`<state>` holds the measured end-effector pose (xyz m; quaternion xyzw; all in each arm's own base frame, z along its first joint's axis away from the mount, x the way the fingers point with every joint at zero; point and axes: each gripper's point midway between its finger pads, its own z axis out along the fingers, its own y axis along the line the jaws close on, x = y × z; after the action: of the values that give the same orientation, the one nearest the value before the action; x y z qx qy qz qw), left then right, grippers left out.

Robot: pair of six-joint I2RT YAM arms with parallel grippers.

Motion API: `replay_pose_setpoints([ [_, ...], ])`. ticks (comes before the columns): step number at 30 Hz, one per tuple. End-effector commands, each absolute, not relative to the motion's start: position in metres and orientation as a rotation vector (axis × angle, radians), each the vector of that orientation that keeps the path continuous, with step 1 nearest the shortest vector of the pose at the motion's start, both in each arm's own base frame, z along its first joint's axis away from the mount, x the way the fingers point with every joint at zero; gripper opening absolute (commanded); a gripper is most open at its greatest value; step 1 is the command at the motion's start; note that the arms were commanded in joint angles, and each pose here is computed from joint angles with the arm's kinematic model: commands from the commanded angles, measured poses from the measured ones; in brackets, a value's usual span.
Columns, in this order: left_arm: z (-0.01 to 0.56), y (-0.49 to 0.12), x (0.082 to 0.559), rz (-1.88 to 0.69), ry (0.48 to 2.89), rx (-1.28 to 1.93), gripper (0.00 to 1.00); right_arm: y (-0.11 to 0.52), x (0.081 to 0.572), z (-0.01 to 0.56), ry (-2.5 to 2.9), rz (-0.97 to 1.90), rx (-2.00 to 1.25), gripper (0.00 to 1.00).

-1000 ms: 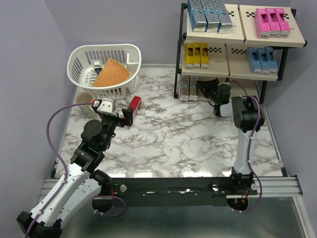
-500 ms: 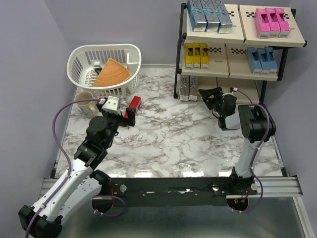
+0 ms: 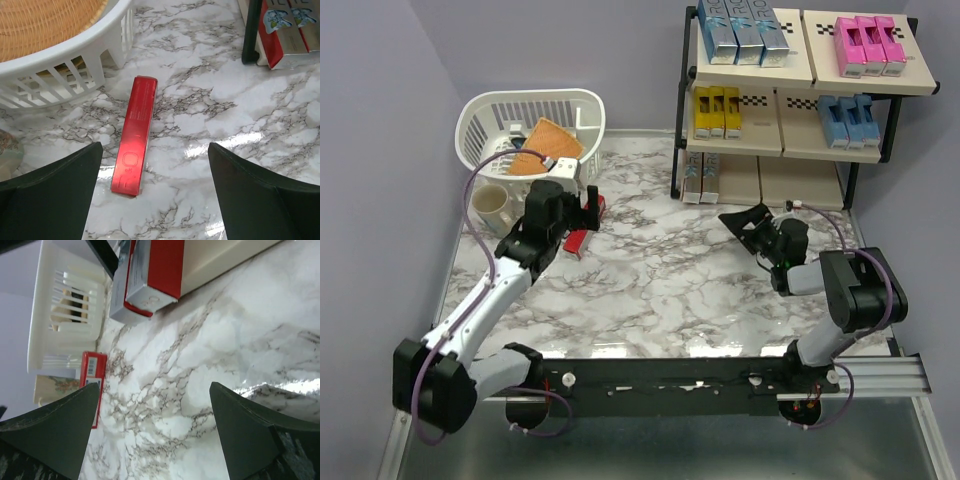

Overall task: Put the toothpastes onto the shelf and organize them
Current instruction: Pick up the toothpaste from the center of the board.

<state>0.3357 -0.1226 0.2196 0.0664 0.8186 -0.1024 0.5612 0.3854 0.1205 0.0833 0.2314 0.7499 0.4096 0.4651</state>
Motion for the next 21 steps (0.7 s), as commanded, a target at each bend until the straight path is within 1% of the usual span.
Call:
replay_pose_setpoints([
  [1, 0.192, -0.133, 0.356, -0.261, 2.118, 0.148, 0.99, 0.136, 0.362, 0.081, 1.877, 0.985, 0.469, 1.00],
  [5, 0.174, -0.133, 0.379, -0.168, 2.208, 0.180, 0.99, 0.156, 0.362, 0.096, 1.841, 0.968, 0.390, 1.00],
  [10, 0.137, -0.126, 0.408, -0.033, 2.311, 0.245, 0.99, 0.181, 0.355, 0.100, 1.839, 1.007, 0.312, 1.00],
  [16, 0.095, -0.121, 0.434, -0.003, 2.412, 0.264, 0.99, 0.182, 0.354, 0.103, 1.824, 1.001, 0.285, 1.00],
  [21, 0.076, -0.115, 0.447, 0.021, 2.438, 0.254, 0.99, 0.183, 0.355, 0.104, 1.825, 0.978, 0.252, 1.00],
])
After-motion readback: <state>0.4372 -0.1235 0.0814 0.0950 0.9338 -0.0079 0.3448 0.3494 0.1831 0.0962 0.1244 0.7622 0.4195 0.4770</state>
